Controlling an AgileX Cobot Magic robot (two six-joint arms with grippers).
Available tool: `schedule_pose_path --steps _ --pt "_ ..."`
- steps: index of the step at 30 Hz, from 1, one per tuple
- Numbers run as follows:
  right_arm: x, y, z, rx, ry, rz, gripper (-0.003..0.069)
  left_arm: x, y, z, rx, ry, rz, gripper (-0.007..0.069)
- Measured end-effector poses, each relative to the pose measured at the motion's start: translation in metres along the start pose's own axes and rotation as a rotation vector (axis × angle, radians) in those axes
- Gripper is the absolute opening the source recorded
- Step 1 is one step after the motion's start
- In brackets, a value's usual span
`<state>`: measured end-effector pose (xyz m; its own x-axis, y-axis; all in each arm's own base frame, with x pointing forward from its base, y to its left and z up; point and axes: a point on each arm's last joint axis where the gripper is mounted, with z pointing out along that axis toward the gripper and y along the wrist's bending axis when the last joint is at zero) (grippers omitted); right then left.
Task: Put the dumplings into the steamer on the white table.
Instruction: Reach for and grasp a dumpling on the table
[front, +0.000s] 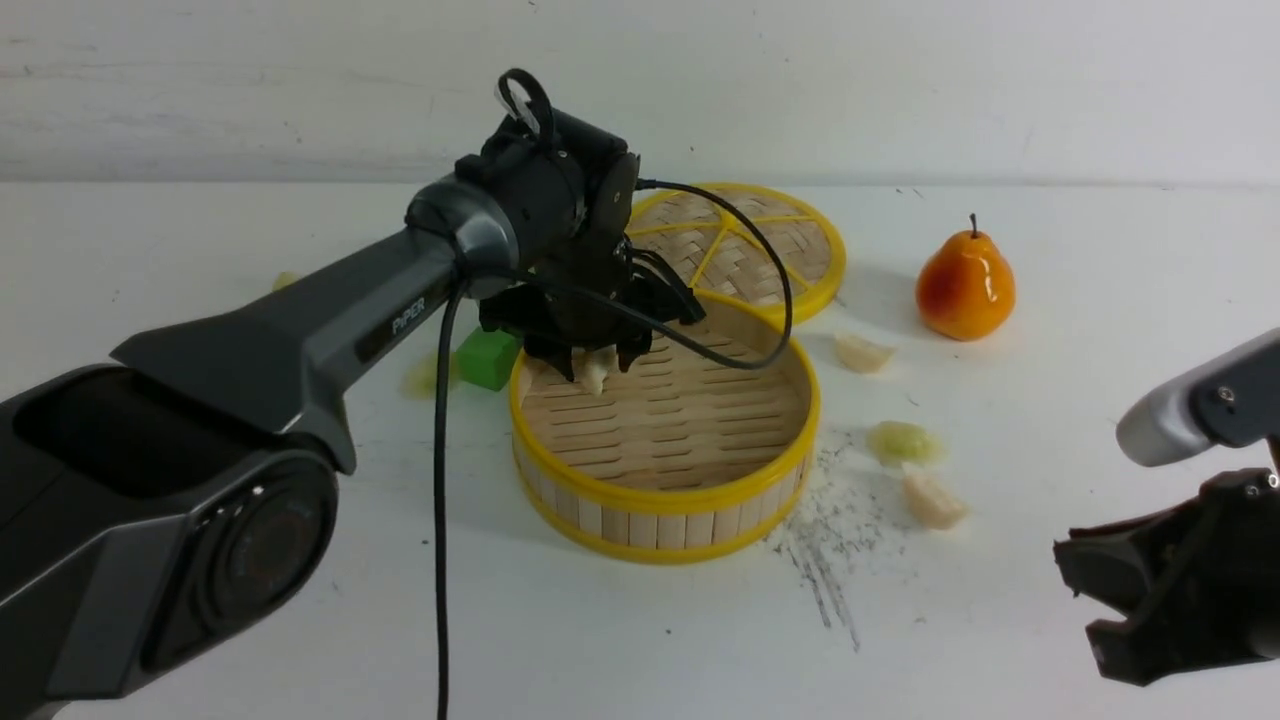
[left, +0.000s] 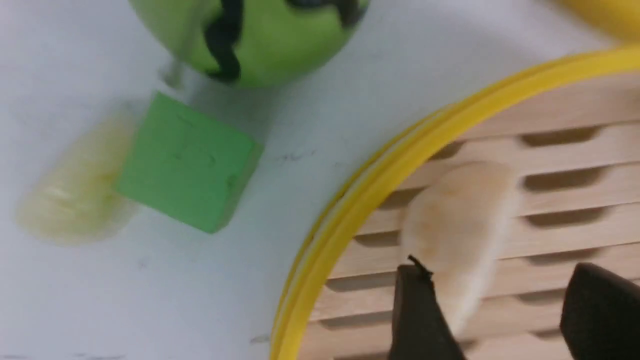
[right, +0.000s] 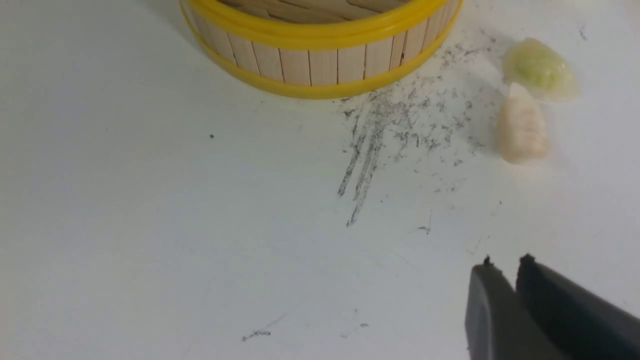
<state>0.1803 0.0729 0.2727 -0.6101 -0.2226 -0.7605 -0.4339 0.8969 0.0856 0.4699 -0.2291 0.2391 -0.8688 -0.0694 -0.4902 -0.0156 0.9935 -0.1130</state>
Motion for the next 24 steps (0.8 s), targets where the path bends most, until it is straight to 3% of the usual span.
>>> schedule_pose_path --steps 5,8,10,14,19,24 --pt "0.0 0.0 0.0 0.0 -0.001 0.0 0.0085 -0.038 0.012 -0.088 -0.022 -0.245 0.032 0.0362" --pt "0.0 0.0 0.0 0.001 -0.003 0.0 0.0091 -0.069 0.06 -0.129 -0.128 -0.427 -0.066 0.0358" --pt "-0.001 -0.001 0.0 0.006 -0.009 -0.005 0.0093 -0.079 0.09 -0.12 -0.17 -0.427 -0.157 0.0358" --pt "-0.002 -0.001 0.0 0.01 -0.017 -0.007 0.0095 -0.084 0.151 -0.058 -0.232 -0.309 -0.317 0.0367" --pt "-0.002 -0.001 0.0 0.015 -0.023 -0.011 0.0104 -0.078 0.217 0.0 -0.274 -0.195 -0.499 0.0433" --pt "-0.003 -0.003 0.004 0.022 -0.028 -0.009 0.0104 -0.08 0.239 0.021 -0.24 -0.231 -0.565 0.0482"
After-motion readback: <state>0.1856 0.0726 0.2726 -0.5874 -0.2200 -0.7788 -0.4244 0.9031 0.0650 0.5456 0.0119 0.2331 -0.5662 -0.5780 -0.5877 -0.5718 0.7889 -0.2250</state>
